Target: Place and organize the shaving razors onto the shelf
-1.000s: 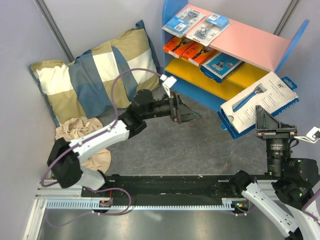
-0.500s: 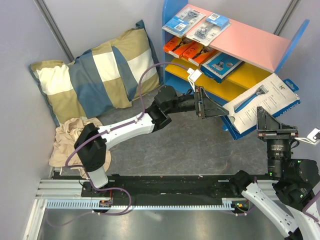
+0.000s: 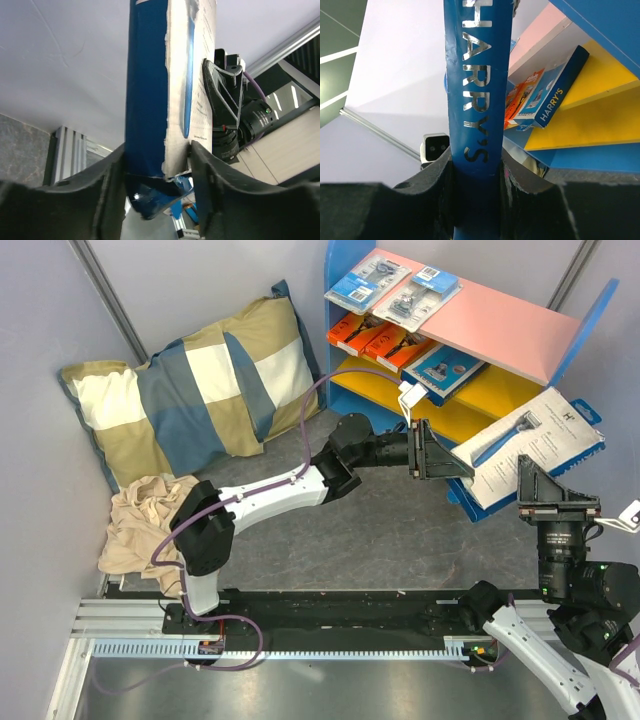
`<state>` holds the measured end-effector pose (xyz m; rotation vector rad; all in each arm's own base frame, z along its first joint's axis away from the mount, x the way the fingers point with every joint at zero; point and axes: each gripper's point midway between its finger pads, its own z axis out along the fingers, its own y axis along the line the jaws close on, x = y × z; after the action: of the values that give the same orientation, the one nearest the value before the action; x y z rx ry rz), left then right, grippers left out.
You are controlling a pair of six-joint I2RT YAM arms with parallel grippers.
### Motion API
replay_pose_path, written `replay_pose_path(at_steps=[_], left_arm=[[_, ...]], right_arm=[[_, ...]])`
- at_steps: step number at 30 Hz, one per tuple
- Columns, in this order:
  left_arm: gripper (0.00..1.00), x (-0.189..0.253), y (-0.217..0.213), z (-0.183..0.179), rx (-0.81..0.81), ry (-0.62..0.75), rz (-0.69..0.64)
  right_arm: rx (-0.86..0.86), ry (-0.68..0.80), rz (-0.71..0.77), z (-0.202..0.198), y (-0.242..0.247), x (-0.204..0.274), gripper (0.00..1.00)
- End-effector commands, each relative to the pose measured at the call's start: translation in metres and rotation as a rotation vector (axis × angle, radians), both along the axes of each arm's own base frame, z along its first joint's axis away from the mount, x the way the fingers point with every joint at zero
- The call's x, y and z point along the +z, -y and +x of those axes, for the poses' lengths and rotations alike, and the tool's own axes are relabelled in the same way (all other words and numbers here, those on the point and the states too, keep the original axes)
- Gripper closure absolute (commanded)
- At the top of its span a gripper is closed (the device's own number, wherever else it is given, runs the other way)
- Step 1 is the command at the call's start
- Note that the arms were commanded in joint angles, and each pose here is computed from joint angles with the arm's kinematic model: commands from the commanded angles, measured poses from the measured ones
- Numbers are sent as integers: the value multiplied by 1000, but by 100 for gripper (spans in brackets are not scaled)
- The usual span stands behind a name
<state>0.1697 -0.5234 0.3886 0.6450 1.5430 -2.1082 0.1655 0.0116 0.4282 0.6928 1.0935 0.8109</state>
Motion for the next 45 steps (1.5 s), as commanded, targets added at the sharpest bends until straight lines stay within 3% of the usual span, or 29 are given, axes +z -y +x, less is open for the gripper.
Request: replay_pose_path(at_steps=[1,3,5,9,14,26,33,45], left_arm=[[67,31,-5,-19,-76,41,-90],[81,29,-5,-18,-73,34,-87],[84,30,-5,-17,-70,31,-86],[93,22,-8,-10,-49,8,-77],[97,20,-25,6,-3,-23,-92],[98,-24,-81,36,121,-94,-12],[98,-47,-93,53,204,-94,84],[98,-41,-76,83,285,-83,130]], right_arm=[[-12,59,52,-11,11,21,67],[-12,58,51,-11,11,20,64],[-11,57,52,-11,11,20,62],[-20,52,52,-12,13,19,47],[-37,46,57,-14,18,18,27],[-87,24,64,-17,30,12,4],[-115,29,54,-22,38,16,2],[-136,29,57,-29,47,15,2]])
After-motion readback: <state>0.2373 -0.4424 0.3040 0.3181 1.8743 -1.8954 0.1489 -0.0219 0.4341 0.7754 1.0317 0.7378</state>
